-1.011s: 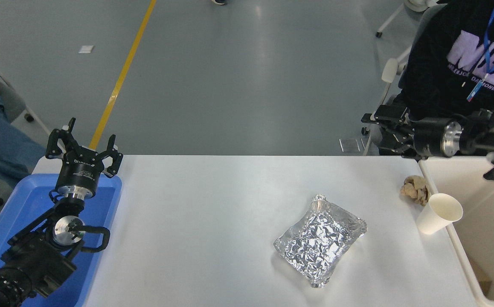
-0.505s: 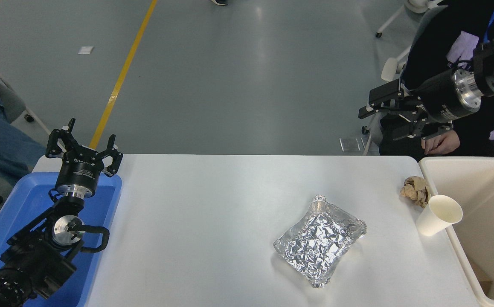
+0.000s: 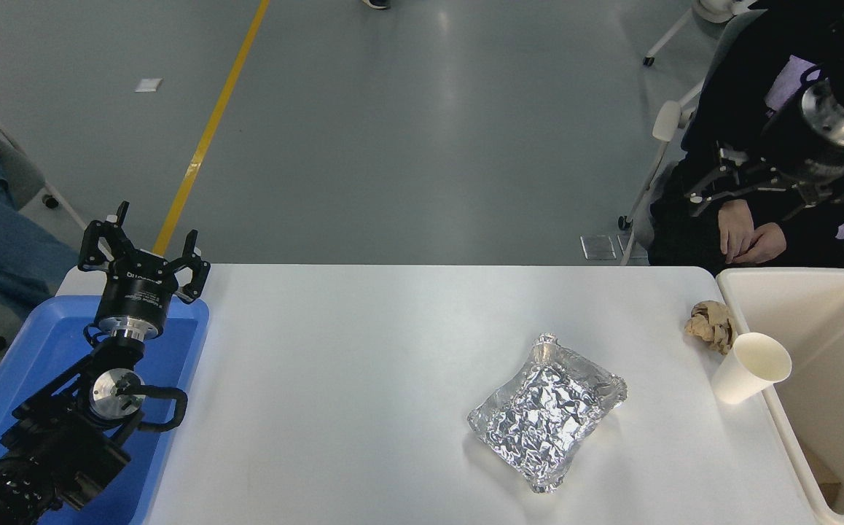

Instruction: Pick up paper cup place in dustbin

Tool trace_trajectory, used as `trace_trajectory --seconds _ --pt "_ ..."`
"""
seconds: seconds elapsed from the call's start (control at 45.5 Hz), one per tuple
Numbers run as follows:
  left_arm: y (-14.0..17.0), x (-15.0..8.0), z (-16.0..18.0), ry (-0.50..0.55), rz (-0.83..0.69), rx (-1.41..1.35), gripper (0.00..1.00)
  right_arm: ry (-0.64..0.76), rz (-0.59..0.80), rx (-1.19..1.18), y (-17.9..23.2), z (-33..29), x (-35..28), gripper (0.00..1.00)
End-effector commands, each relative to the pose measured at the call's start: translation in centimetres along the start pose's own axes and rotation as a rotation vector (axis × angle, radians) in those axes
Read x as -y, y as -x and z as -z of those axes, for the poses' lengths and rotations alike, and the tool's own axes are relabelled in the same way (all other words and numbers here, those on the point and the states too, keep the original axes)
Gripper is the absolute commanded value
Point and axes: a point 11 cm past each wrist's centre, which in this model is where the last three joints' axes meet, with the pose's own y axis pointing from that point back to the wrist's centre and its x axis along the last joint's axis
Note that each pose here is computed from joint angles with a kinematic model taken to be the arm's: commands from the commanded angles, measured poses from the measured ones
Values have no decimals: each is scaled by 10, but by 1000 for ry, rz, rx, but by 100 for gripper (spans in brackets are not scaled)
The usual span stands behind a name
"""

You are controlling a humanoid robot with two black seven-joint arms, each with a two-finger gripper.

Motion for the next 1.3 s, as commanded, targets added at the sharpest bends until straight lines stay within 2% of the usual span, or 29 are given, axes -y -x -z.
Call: trace_trajectory --seconds 0.0,0.44,0.571,0.901,1.099,1.275 --pt "0 0 0 0 0 0 99 -26 -39 65 -3 1 -24 100" --pt "0 0 -1 1 0 1 99 -58 -14 86 1 2 -14 100" --pt "0 0 -1 1 1 1 99 -75 38 119 11 2 5 100" --pt "0 0 0 0 0 0 99 30 231 91 57 -37 80 100" --pt "0 0 -1 1 0 1 99 69 65 185 74 -80 136 100" --pt "0 0 -1 1 0 1 99 114 29 205 89 -102 164 100"
